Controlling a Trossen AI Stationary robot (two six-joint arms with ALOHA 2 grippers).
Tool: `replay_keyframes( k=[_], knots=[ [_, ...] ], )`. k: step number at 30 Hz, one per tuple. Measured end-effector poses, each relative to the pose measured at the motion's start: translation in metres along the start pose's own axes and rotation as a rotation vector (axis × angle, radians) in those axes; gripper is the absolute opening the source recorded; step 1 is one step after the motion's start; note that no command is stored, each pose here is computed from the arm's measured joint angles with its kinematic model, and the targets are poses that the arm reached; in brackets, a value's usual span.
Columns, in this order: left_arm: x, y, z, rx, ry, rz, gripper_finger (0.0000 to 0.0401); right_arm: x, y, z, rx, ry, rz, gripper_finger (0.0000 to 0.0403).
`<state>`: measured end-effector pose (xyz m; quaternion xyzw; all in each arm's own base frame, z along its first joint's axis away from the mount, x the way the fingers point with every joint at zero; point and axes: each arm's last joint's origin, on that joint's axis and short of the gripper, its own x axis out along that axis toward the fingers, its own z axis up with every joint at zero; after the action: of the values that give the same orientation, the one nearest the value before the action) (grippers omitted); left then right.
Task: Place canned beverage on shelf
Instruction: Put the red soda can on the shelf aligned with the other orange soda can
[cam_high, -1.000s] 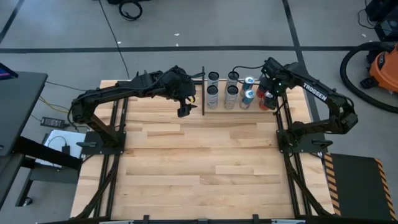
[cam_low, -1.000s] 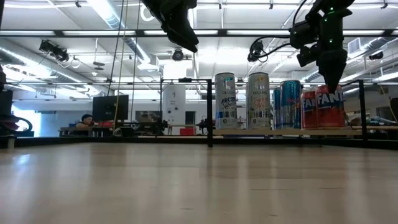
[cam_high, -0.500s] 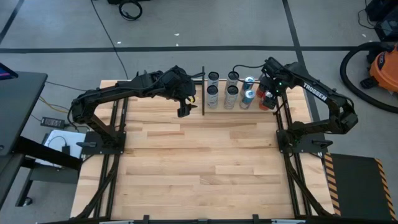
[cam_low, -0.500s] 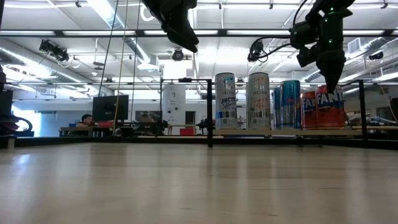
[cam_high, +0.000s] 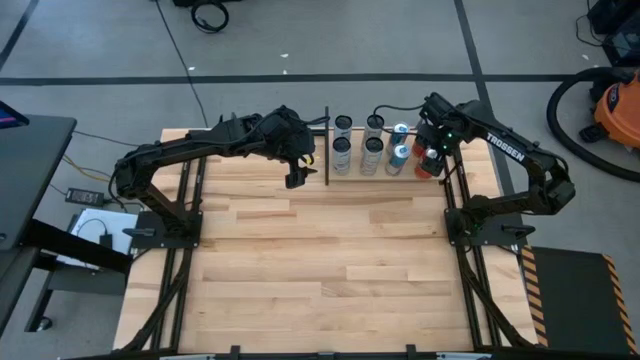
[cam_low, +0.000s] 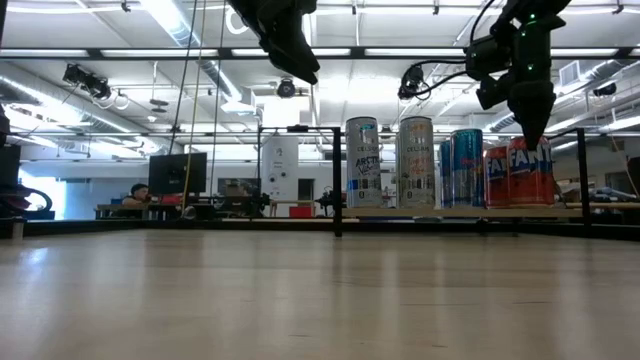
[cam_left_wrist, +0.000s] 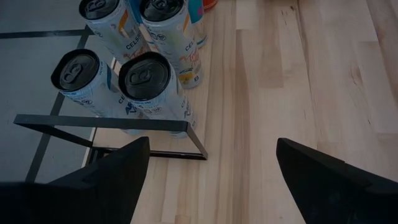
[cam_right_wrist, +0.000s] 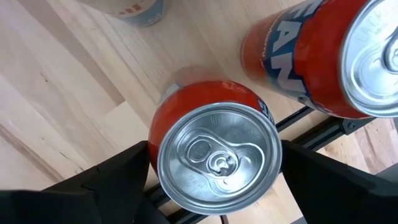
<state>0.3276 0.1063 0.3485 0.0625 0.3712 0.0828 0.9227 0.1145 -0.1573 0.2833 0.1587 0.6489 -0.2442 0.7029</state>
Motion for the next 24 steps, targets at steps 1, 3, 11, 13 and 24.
replay_keyframes(
  k=[1, 3, 11, 13, 24],
  knots=[
    [0.0, 0.0, 0.0, 0.0, 0.0, 0.0, 0.0353, 0.0, -0.0001, 0.0002, 0.0, -0.002, -0.002, 0.0361],
    [0.0, 0.0001, 0.0, 0.0, 0.0, 0.0, 0.0353, -0.0001, -0.0004, 0.0007, -0.001, -0.007, -0.006, 0.0365],
    [0.0001, 0.0001, -0.0001, -0.001, 0.0, 0.0, 0.0353, -0.0008, -0.0007, 0.001, 0.0, -0.012, -0.013, 0.0368],
    [0.0001, 0.0001, -0.0001, -0.001, 0.0, 0.0, 0.0353, -0.0008, -0.0009, 0.001, 0.0, -0.011, -0.019, 0.0368],
    [0.0001, 0.0001, -0.0001, 0.0, 0.0, 0.0, 0.0353, -0.0016, -0.0037, 0.0043, 0.013, -0.035, -0.081, 0.0368]
  ],
)
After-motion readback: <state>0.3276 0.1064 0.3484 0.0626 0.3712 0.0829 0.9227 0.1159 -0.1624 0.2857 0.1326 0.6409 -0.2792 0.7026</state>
